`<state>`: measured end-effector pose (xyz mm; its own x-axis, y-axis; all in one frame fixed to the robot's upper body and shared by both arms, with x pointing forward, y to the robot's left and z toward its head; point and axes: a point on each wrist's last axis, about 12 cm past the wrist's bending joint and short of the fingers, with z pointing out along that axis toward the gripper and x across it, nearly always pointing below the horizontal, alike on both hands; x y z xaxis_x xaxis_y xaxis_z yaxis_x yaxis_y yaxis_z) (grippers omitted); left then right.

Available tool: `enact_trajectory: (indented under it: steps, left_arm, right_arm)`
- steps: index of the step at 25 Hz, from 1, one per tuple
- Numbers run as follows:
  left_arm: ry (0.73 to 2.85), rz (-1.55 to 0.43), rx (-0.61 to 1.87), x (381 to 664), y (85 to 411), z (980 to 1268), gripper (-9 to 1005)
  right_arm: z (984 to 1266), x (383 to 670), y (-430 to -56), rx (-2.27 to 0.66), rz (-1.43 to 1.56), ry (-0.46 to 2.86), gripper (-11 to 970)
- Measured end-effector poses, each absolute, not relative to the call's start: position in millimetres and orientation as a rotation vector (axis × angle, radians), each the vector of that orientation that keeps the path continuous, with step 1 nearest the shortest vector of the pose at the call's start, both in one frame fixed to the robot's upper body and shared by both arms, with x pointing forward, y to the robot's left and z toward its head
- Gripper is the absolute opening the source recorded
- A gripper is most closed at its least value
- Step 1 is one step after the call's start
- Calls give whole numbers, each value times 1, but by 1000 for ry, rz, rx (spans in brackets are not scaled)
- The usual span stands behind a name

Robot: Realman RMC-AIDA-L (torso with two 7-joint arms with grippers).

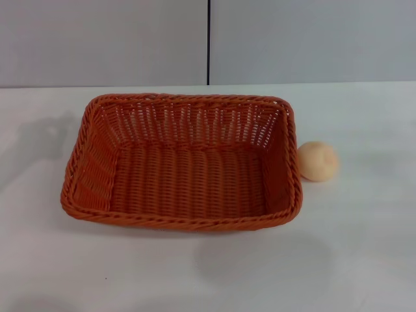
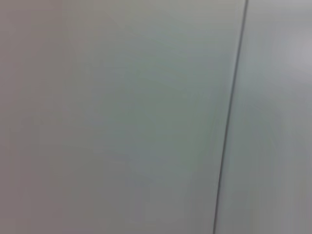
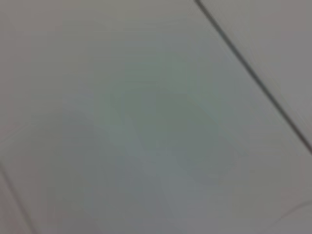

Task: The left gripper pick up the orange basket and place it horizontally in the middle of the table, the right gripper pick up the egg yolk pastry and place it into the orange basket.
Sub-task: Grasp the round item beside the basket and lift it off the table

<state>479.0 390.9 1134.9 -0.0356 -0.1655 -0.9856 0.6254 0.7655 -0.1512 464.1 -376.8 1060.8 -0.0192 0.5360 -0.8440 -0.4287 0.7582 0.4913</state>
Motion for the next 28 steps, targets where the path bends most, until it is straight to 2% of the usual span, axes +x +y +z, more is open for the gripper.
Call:
enact_trajectory:
  steps: [6,18,24,28]
  left_arm:
    - [1353,-498,596,472,381,1123,0]
    - [1199,-268,764,479,363,1102,4]
    - [1194,-190,749,485,359,1092,10]
    - [1192,-178,681,488,360,1090,13]
  right_arm:
    - [1064,451,-383,20,842,1465,653]
    - [1073,425,-422,72,975,1730,655]
    - [1094,428,-432,10,933,1937,653]
    - [1109,444,-421,-101,891,2029,653]
